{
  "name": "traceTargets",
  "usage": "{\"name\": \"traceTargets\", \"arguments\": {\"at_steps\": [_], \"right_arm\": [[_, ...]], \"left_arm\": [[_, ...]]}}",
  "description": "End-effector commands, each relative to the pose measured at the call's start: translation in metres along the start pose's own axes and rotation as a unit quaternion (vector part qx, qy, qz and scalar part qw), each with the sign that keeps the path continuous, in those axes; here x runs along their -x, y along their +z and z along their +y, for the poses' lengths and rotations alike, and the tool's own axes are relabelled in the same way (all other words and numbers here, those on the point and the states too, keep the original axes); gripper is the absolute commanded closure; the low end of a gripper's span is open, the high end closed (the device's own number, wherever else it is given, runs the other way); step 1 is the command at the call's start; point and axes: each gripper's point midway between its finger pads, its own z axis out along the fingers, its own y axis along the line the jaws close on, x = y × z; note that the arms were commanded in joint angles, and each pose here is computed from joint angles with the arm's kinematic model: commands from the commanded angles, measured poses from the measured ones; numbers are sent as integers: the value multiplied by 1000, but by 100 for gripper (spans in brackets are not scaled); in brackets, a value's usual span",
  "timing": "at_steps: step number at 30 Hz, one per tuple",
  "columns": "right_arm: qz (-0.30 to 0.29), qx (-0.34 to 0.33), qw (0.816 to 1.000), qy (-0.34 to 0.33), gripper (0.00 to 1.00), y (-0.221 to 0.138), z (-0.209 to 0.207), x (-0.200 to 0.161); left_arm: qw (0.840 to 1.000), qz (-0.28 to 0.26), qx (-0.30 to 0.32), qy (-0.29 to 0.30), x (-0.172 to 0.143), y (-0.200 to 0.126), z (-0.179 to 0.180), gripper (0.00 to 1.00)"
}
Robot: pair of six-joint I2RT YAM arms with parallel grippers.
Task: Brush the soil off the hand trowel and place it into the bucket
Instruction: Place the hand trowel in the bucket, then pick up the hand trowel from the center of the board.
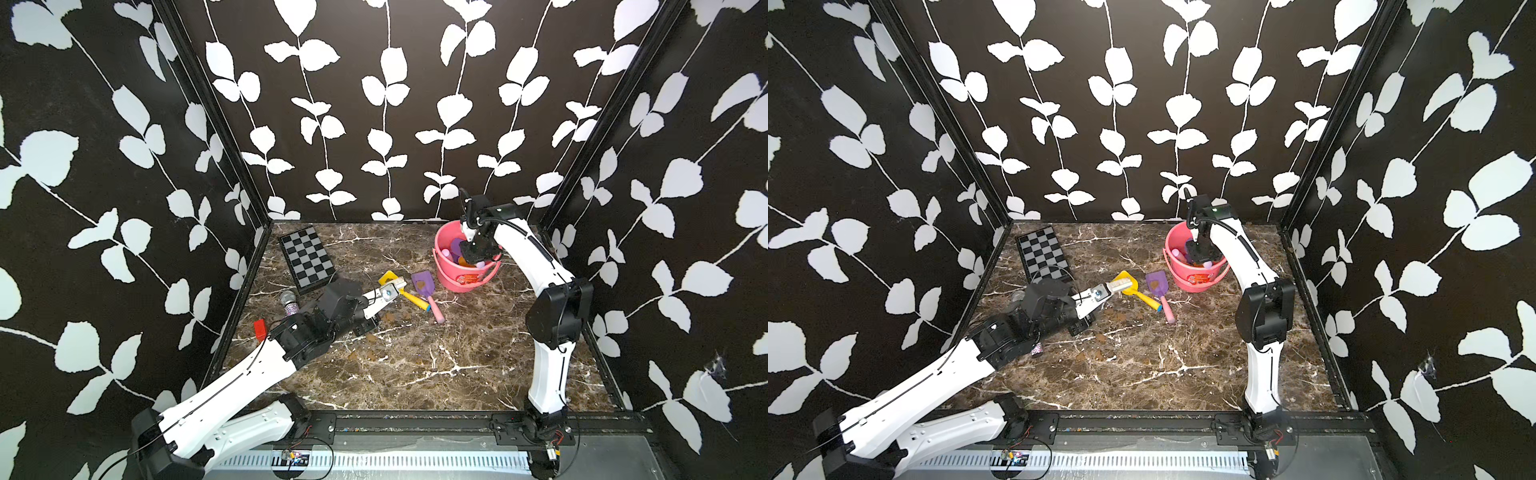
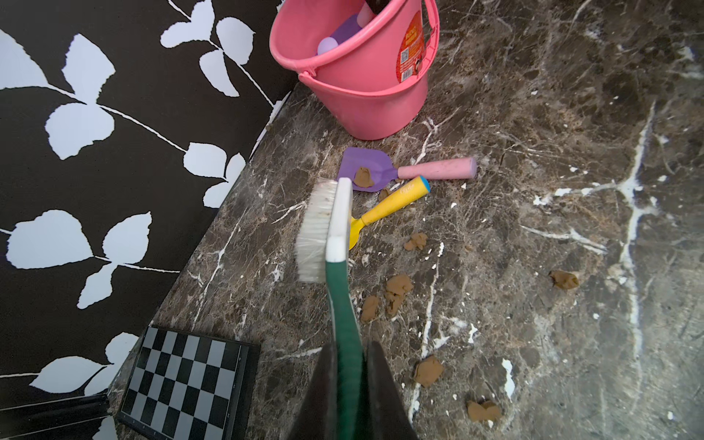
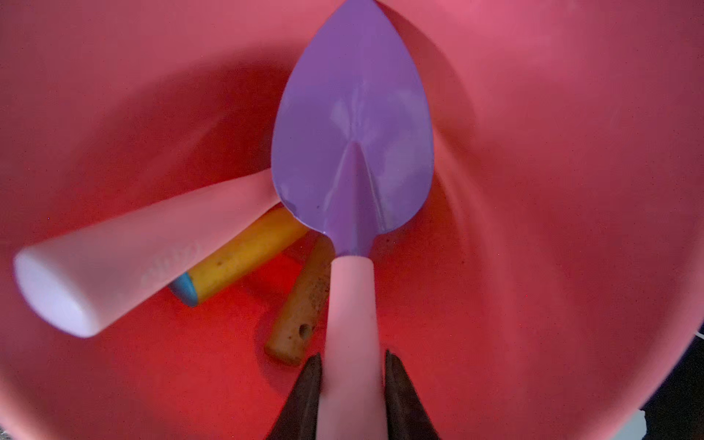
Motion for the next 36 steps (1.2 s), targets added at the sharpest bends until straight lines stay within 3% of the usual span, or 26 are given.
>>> {"name": "traceTargets", "arguments": {"at_steps": [1,8,13,19,24,28,32,36], "right_arm": [[4,4,1000,-6,69,5,-2,1],[-18,0,1000,-2,57,-9,-5,8],[-97,-5,995,17,56,-61,-13,17],[-232,52,971,24,54,-124,11,10],[-311,130,941,-31,52,-148,70,-16],[-322,138,932,-97,51,-135,118,-37],[-282,132,939,-147,50,-81,161,-54],[-242,103,944,-197,48,-32,198,-54]], "left_arm": [[1000,-21,12,-19,5,-7,5,100],[999,-18,23,-43,3,-15,10,100],[995,-13,43,-90,0,-11,16,100],[978,34,45,-199,-18,-2,27,100],[953,88,48,-286,-41,2,41,100],[930,83,44,-357,-53,-3,55,100],[903,68,46,-421,-62,-10,72,100],[897,60,62,-434,-66,-18,82,100]]}}
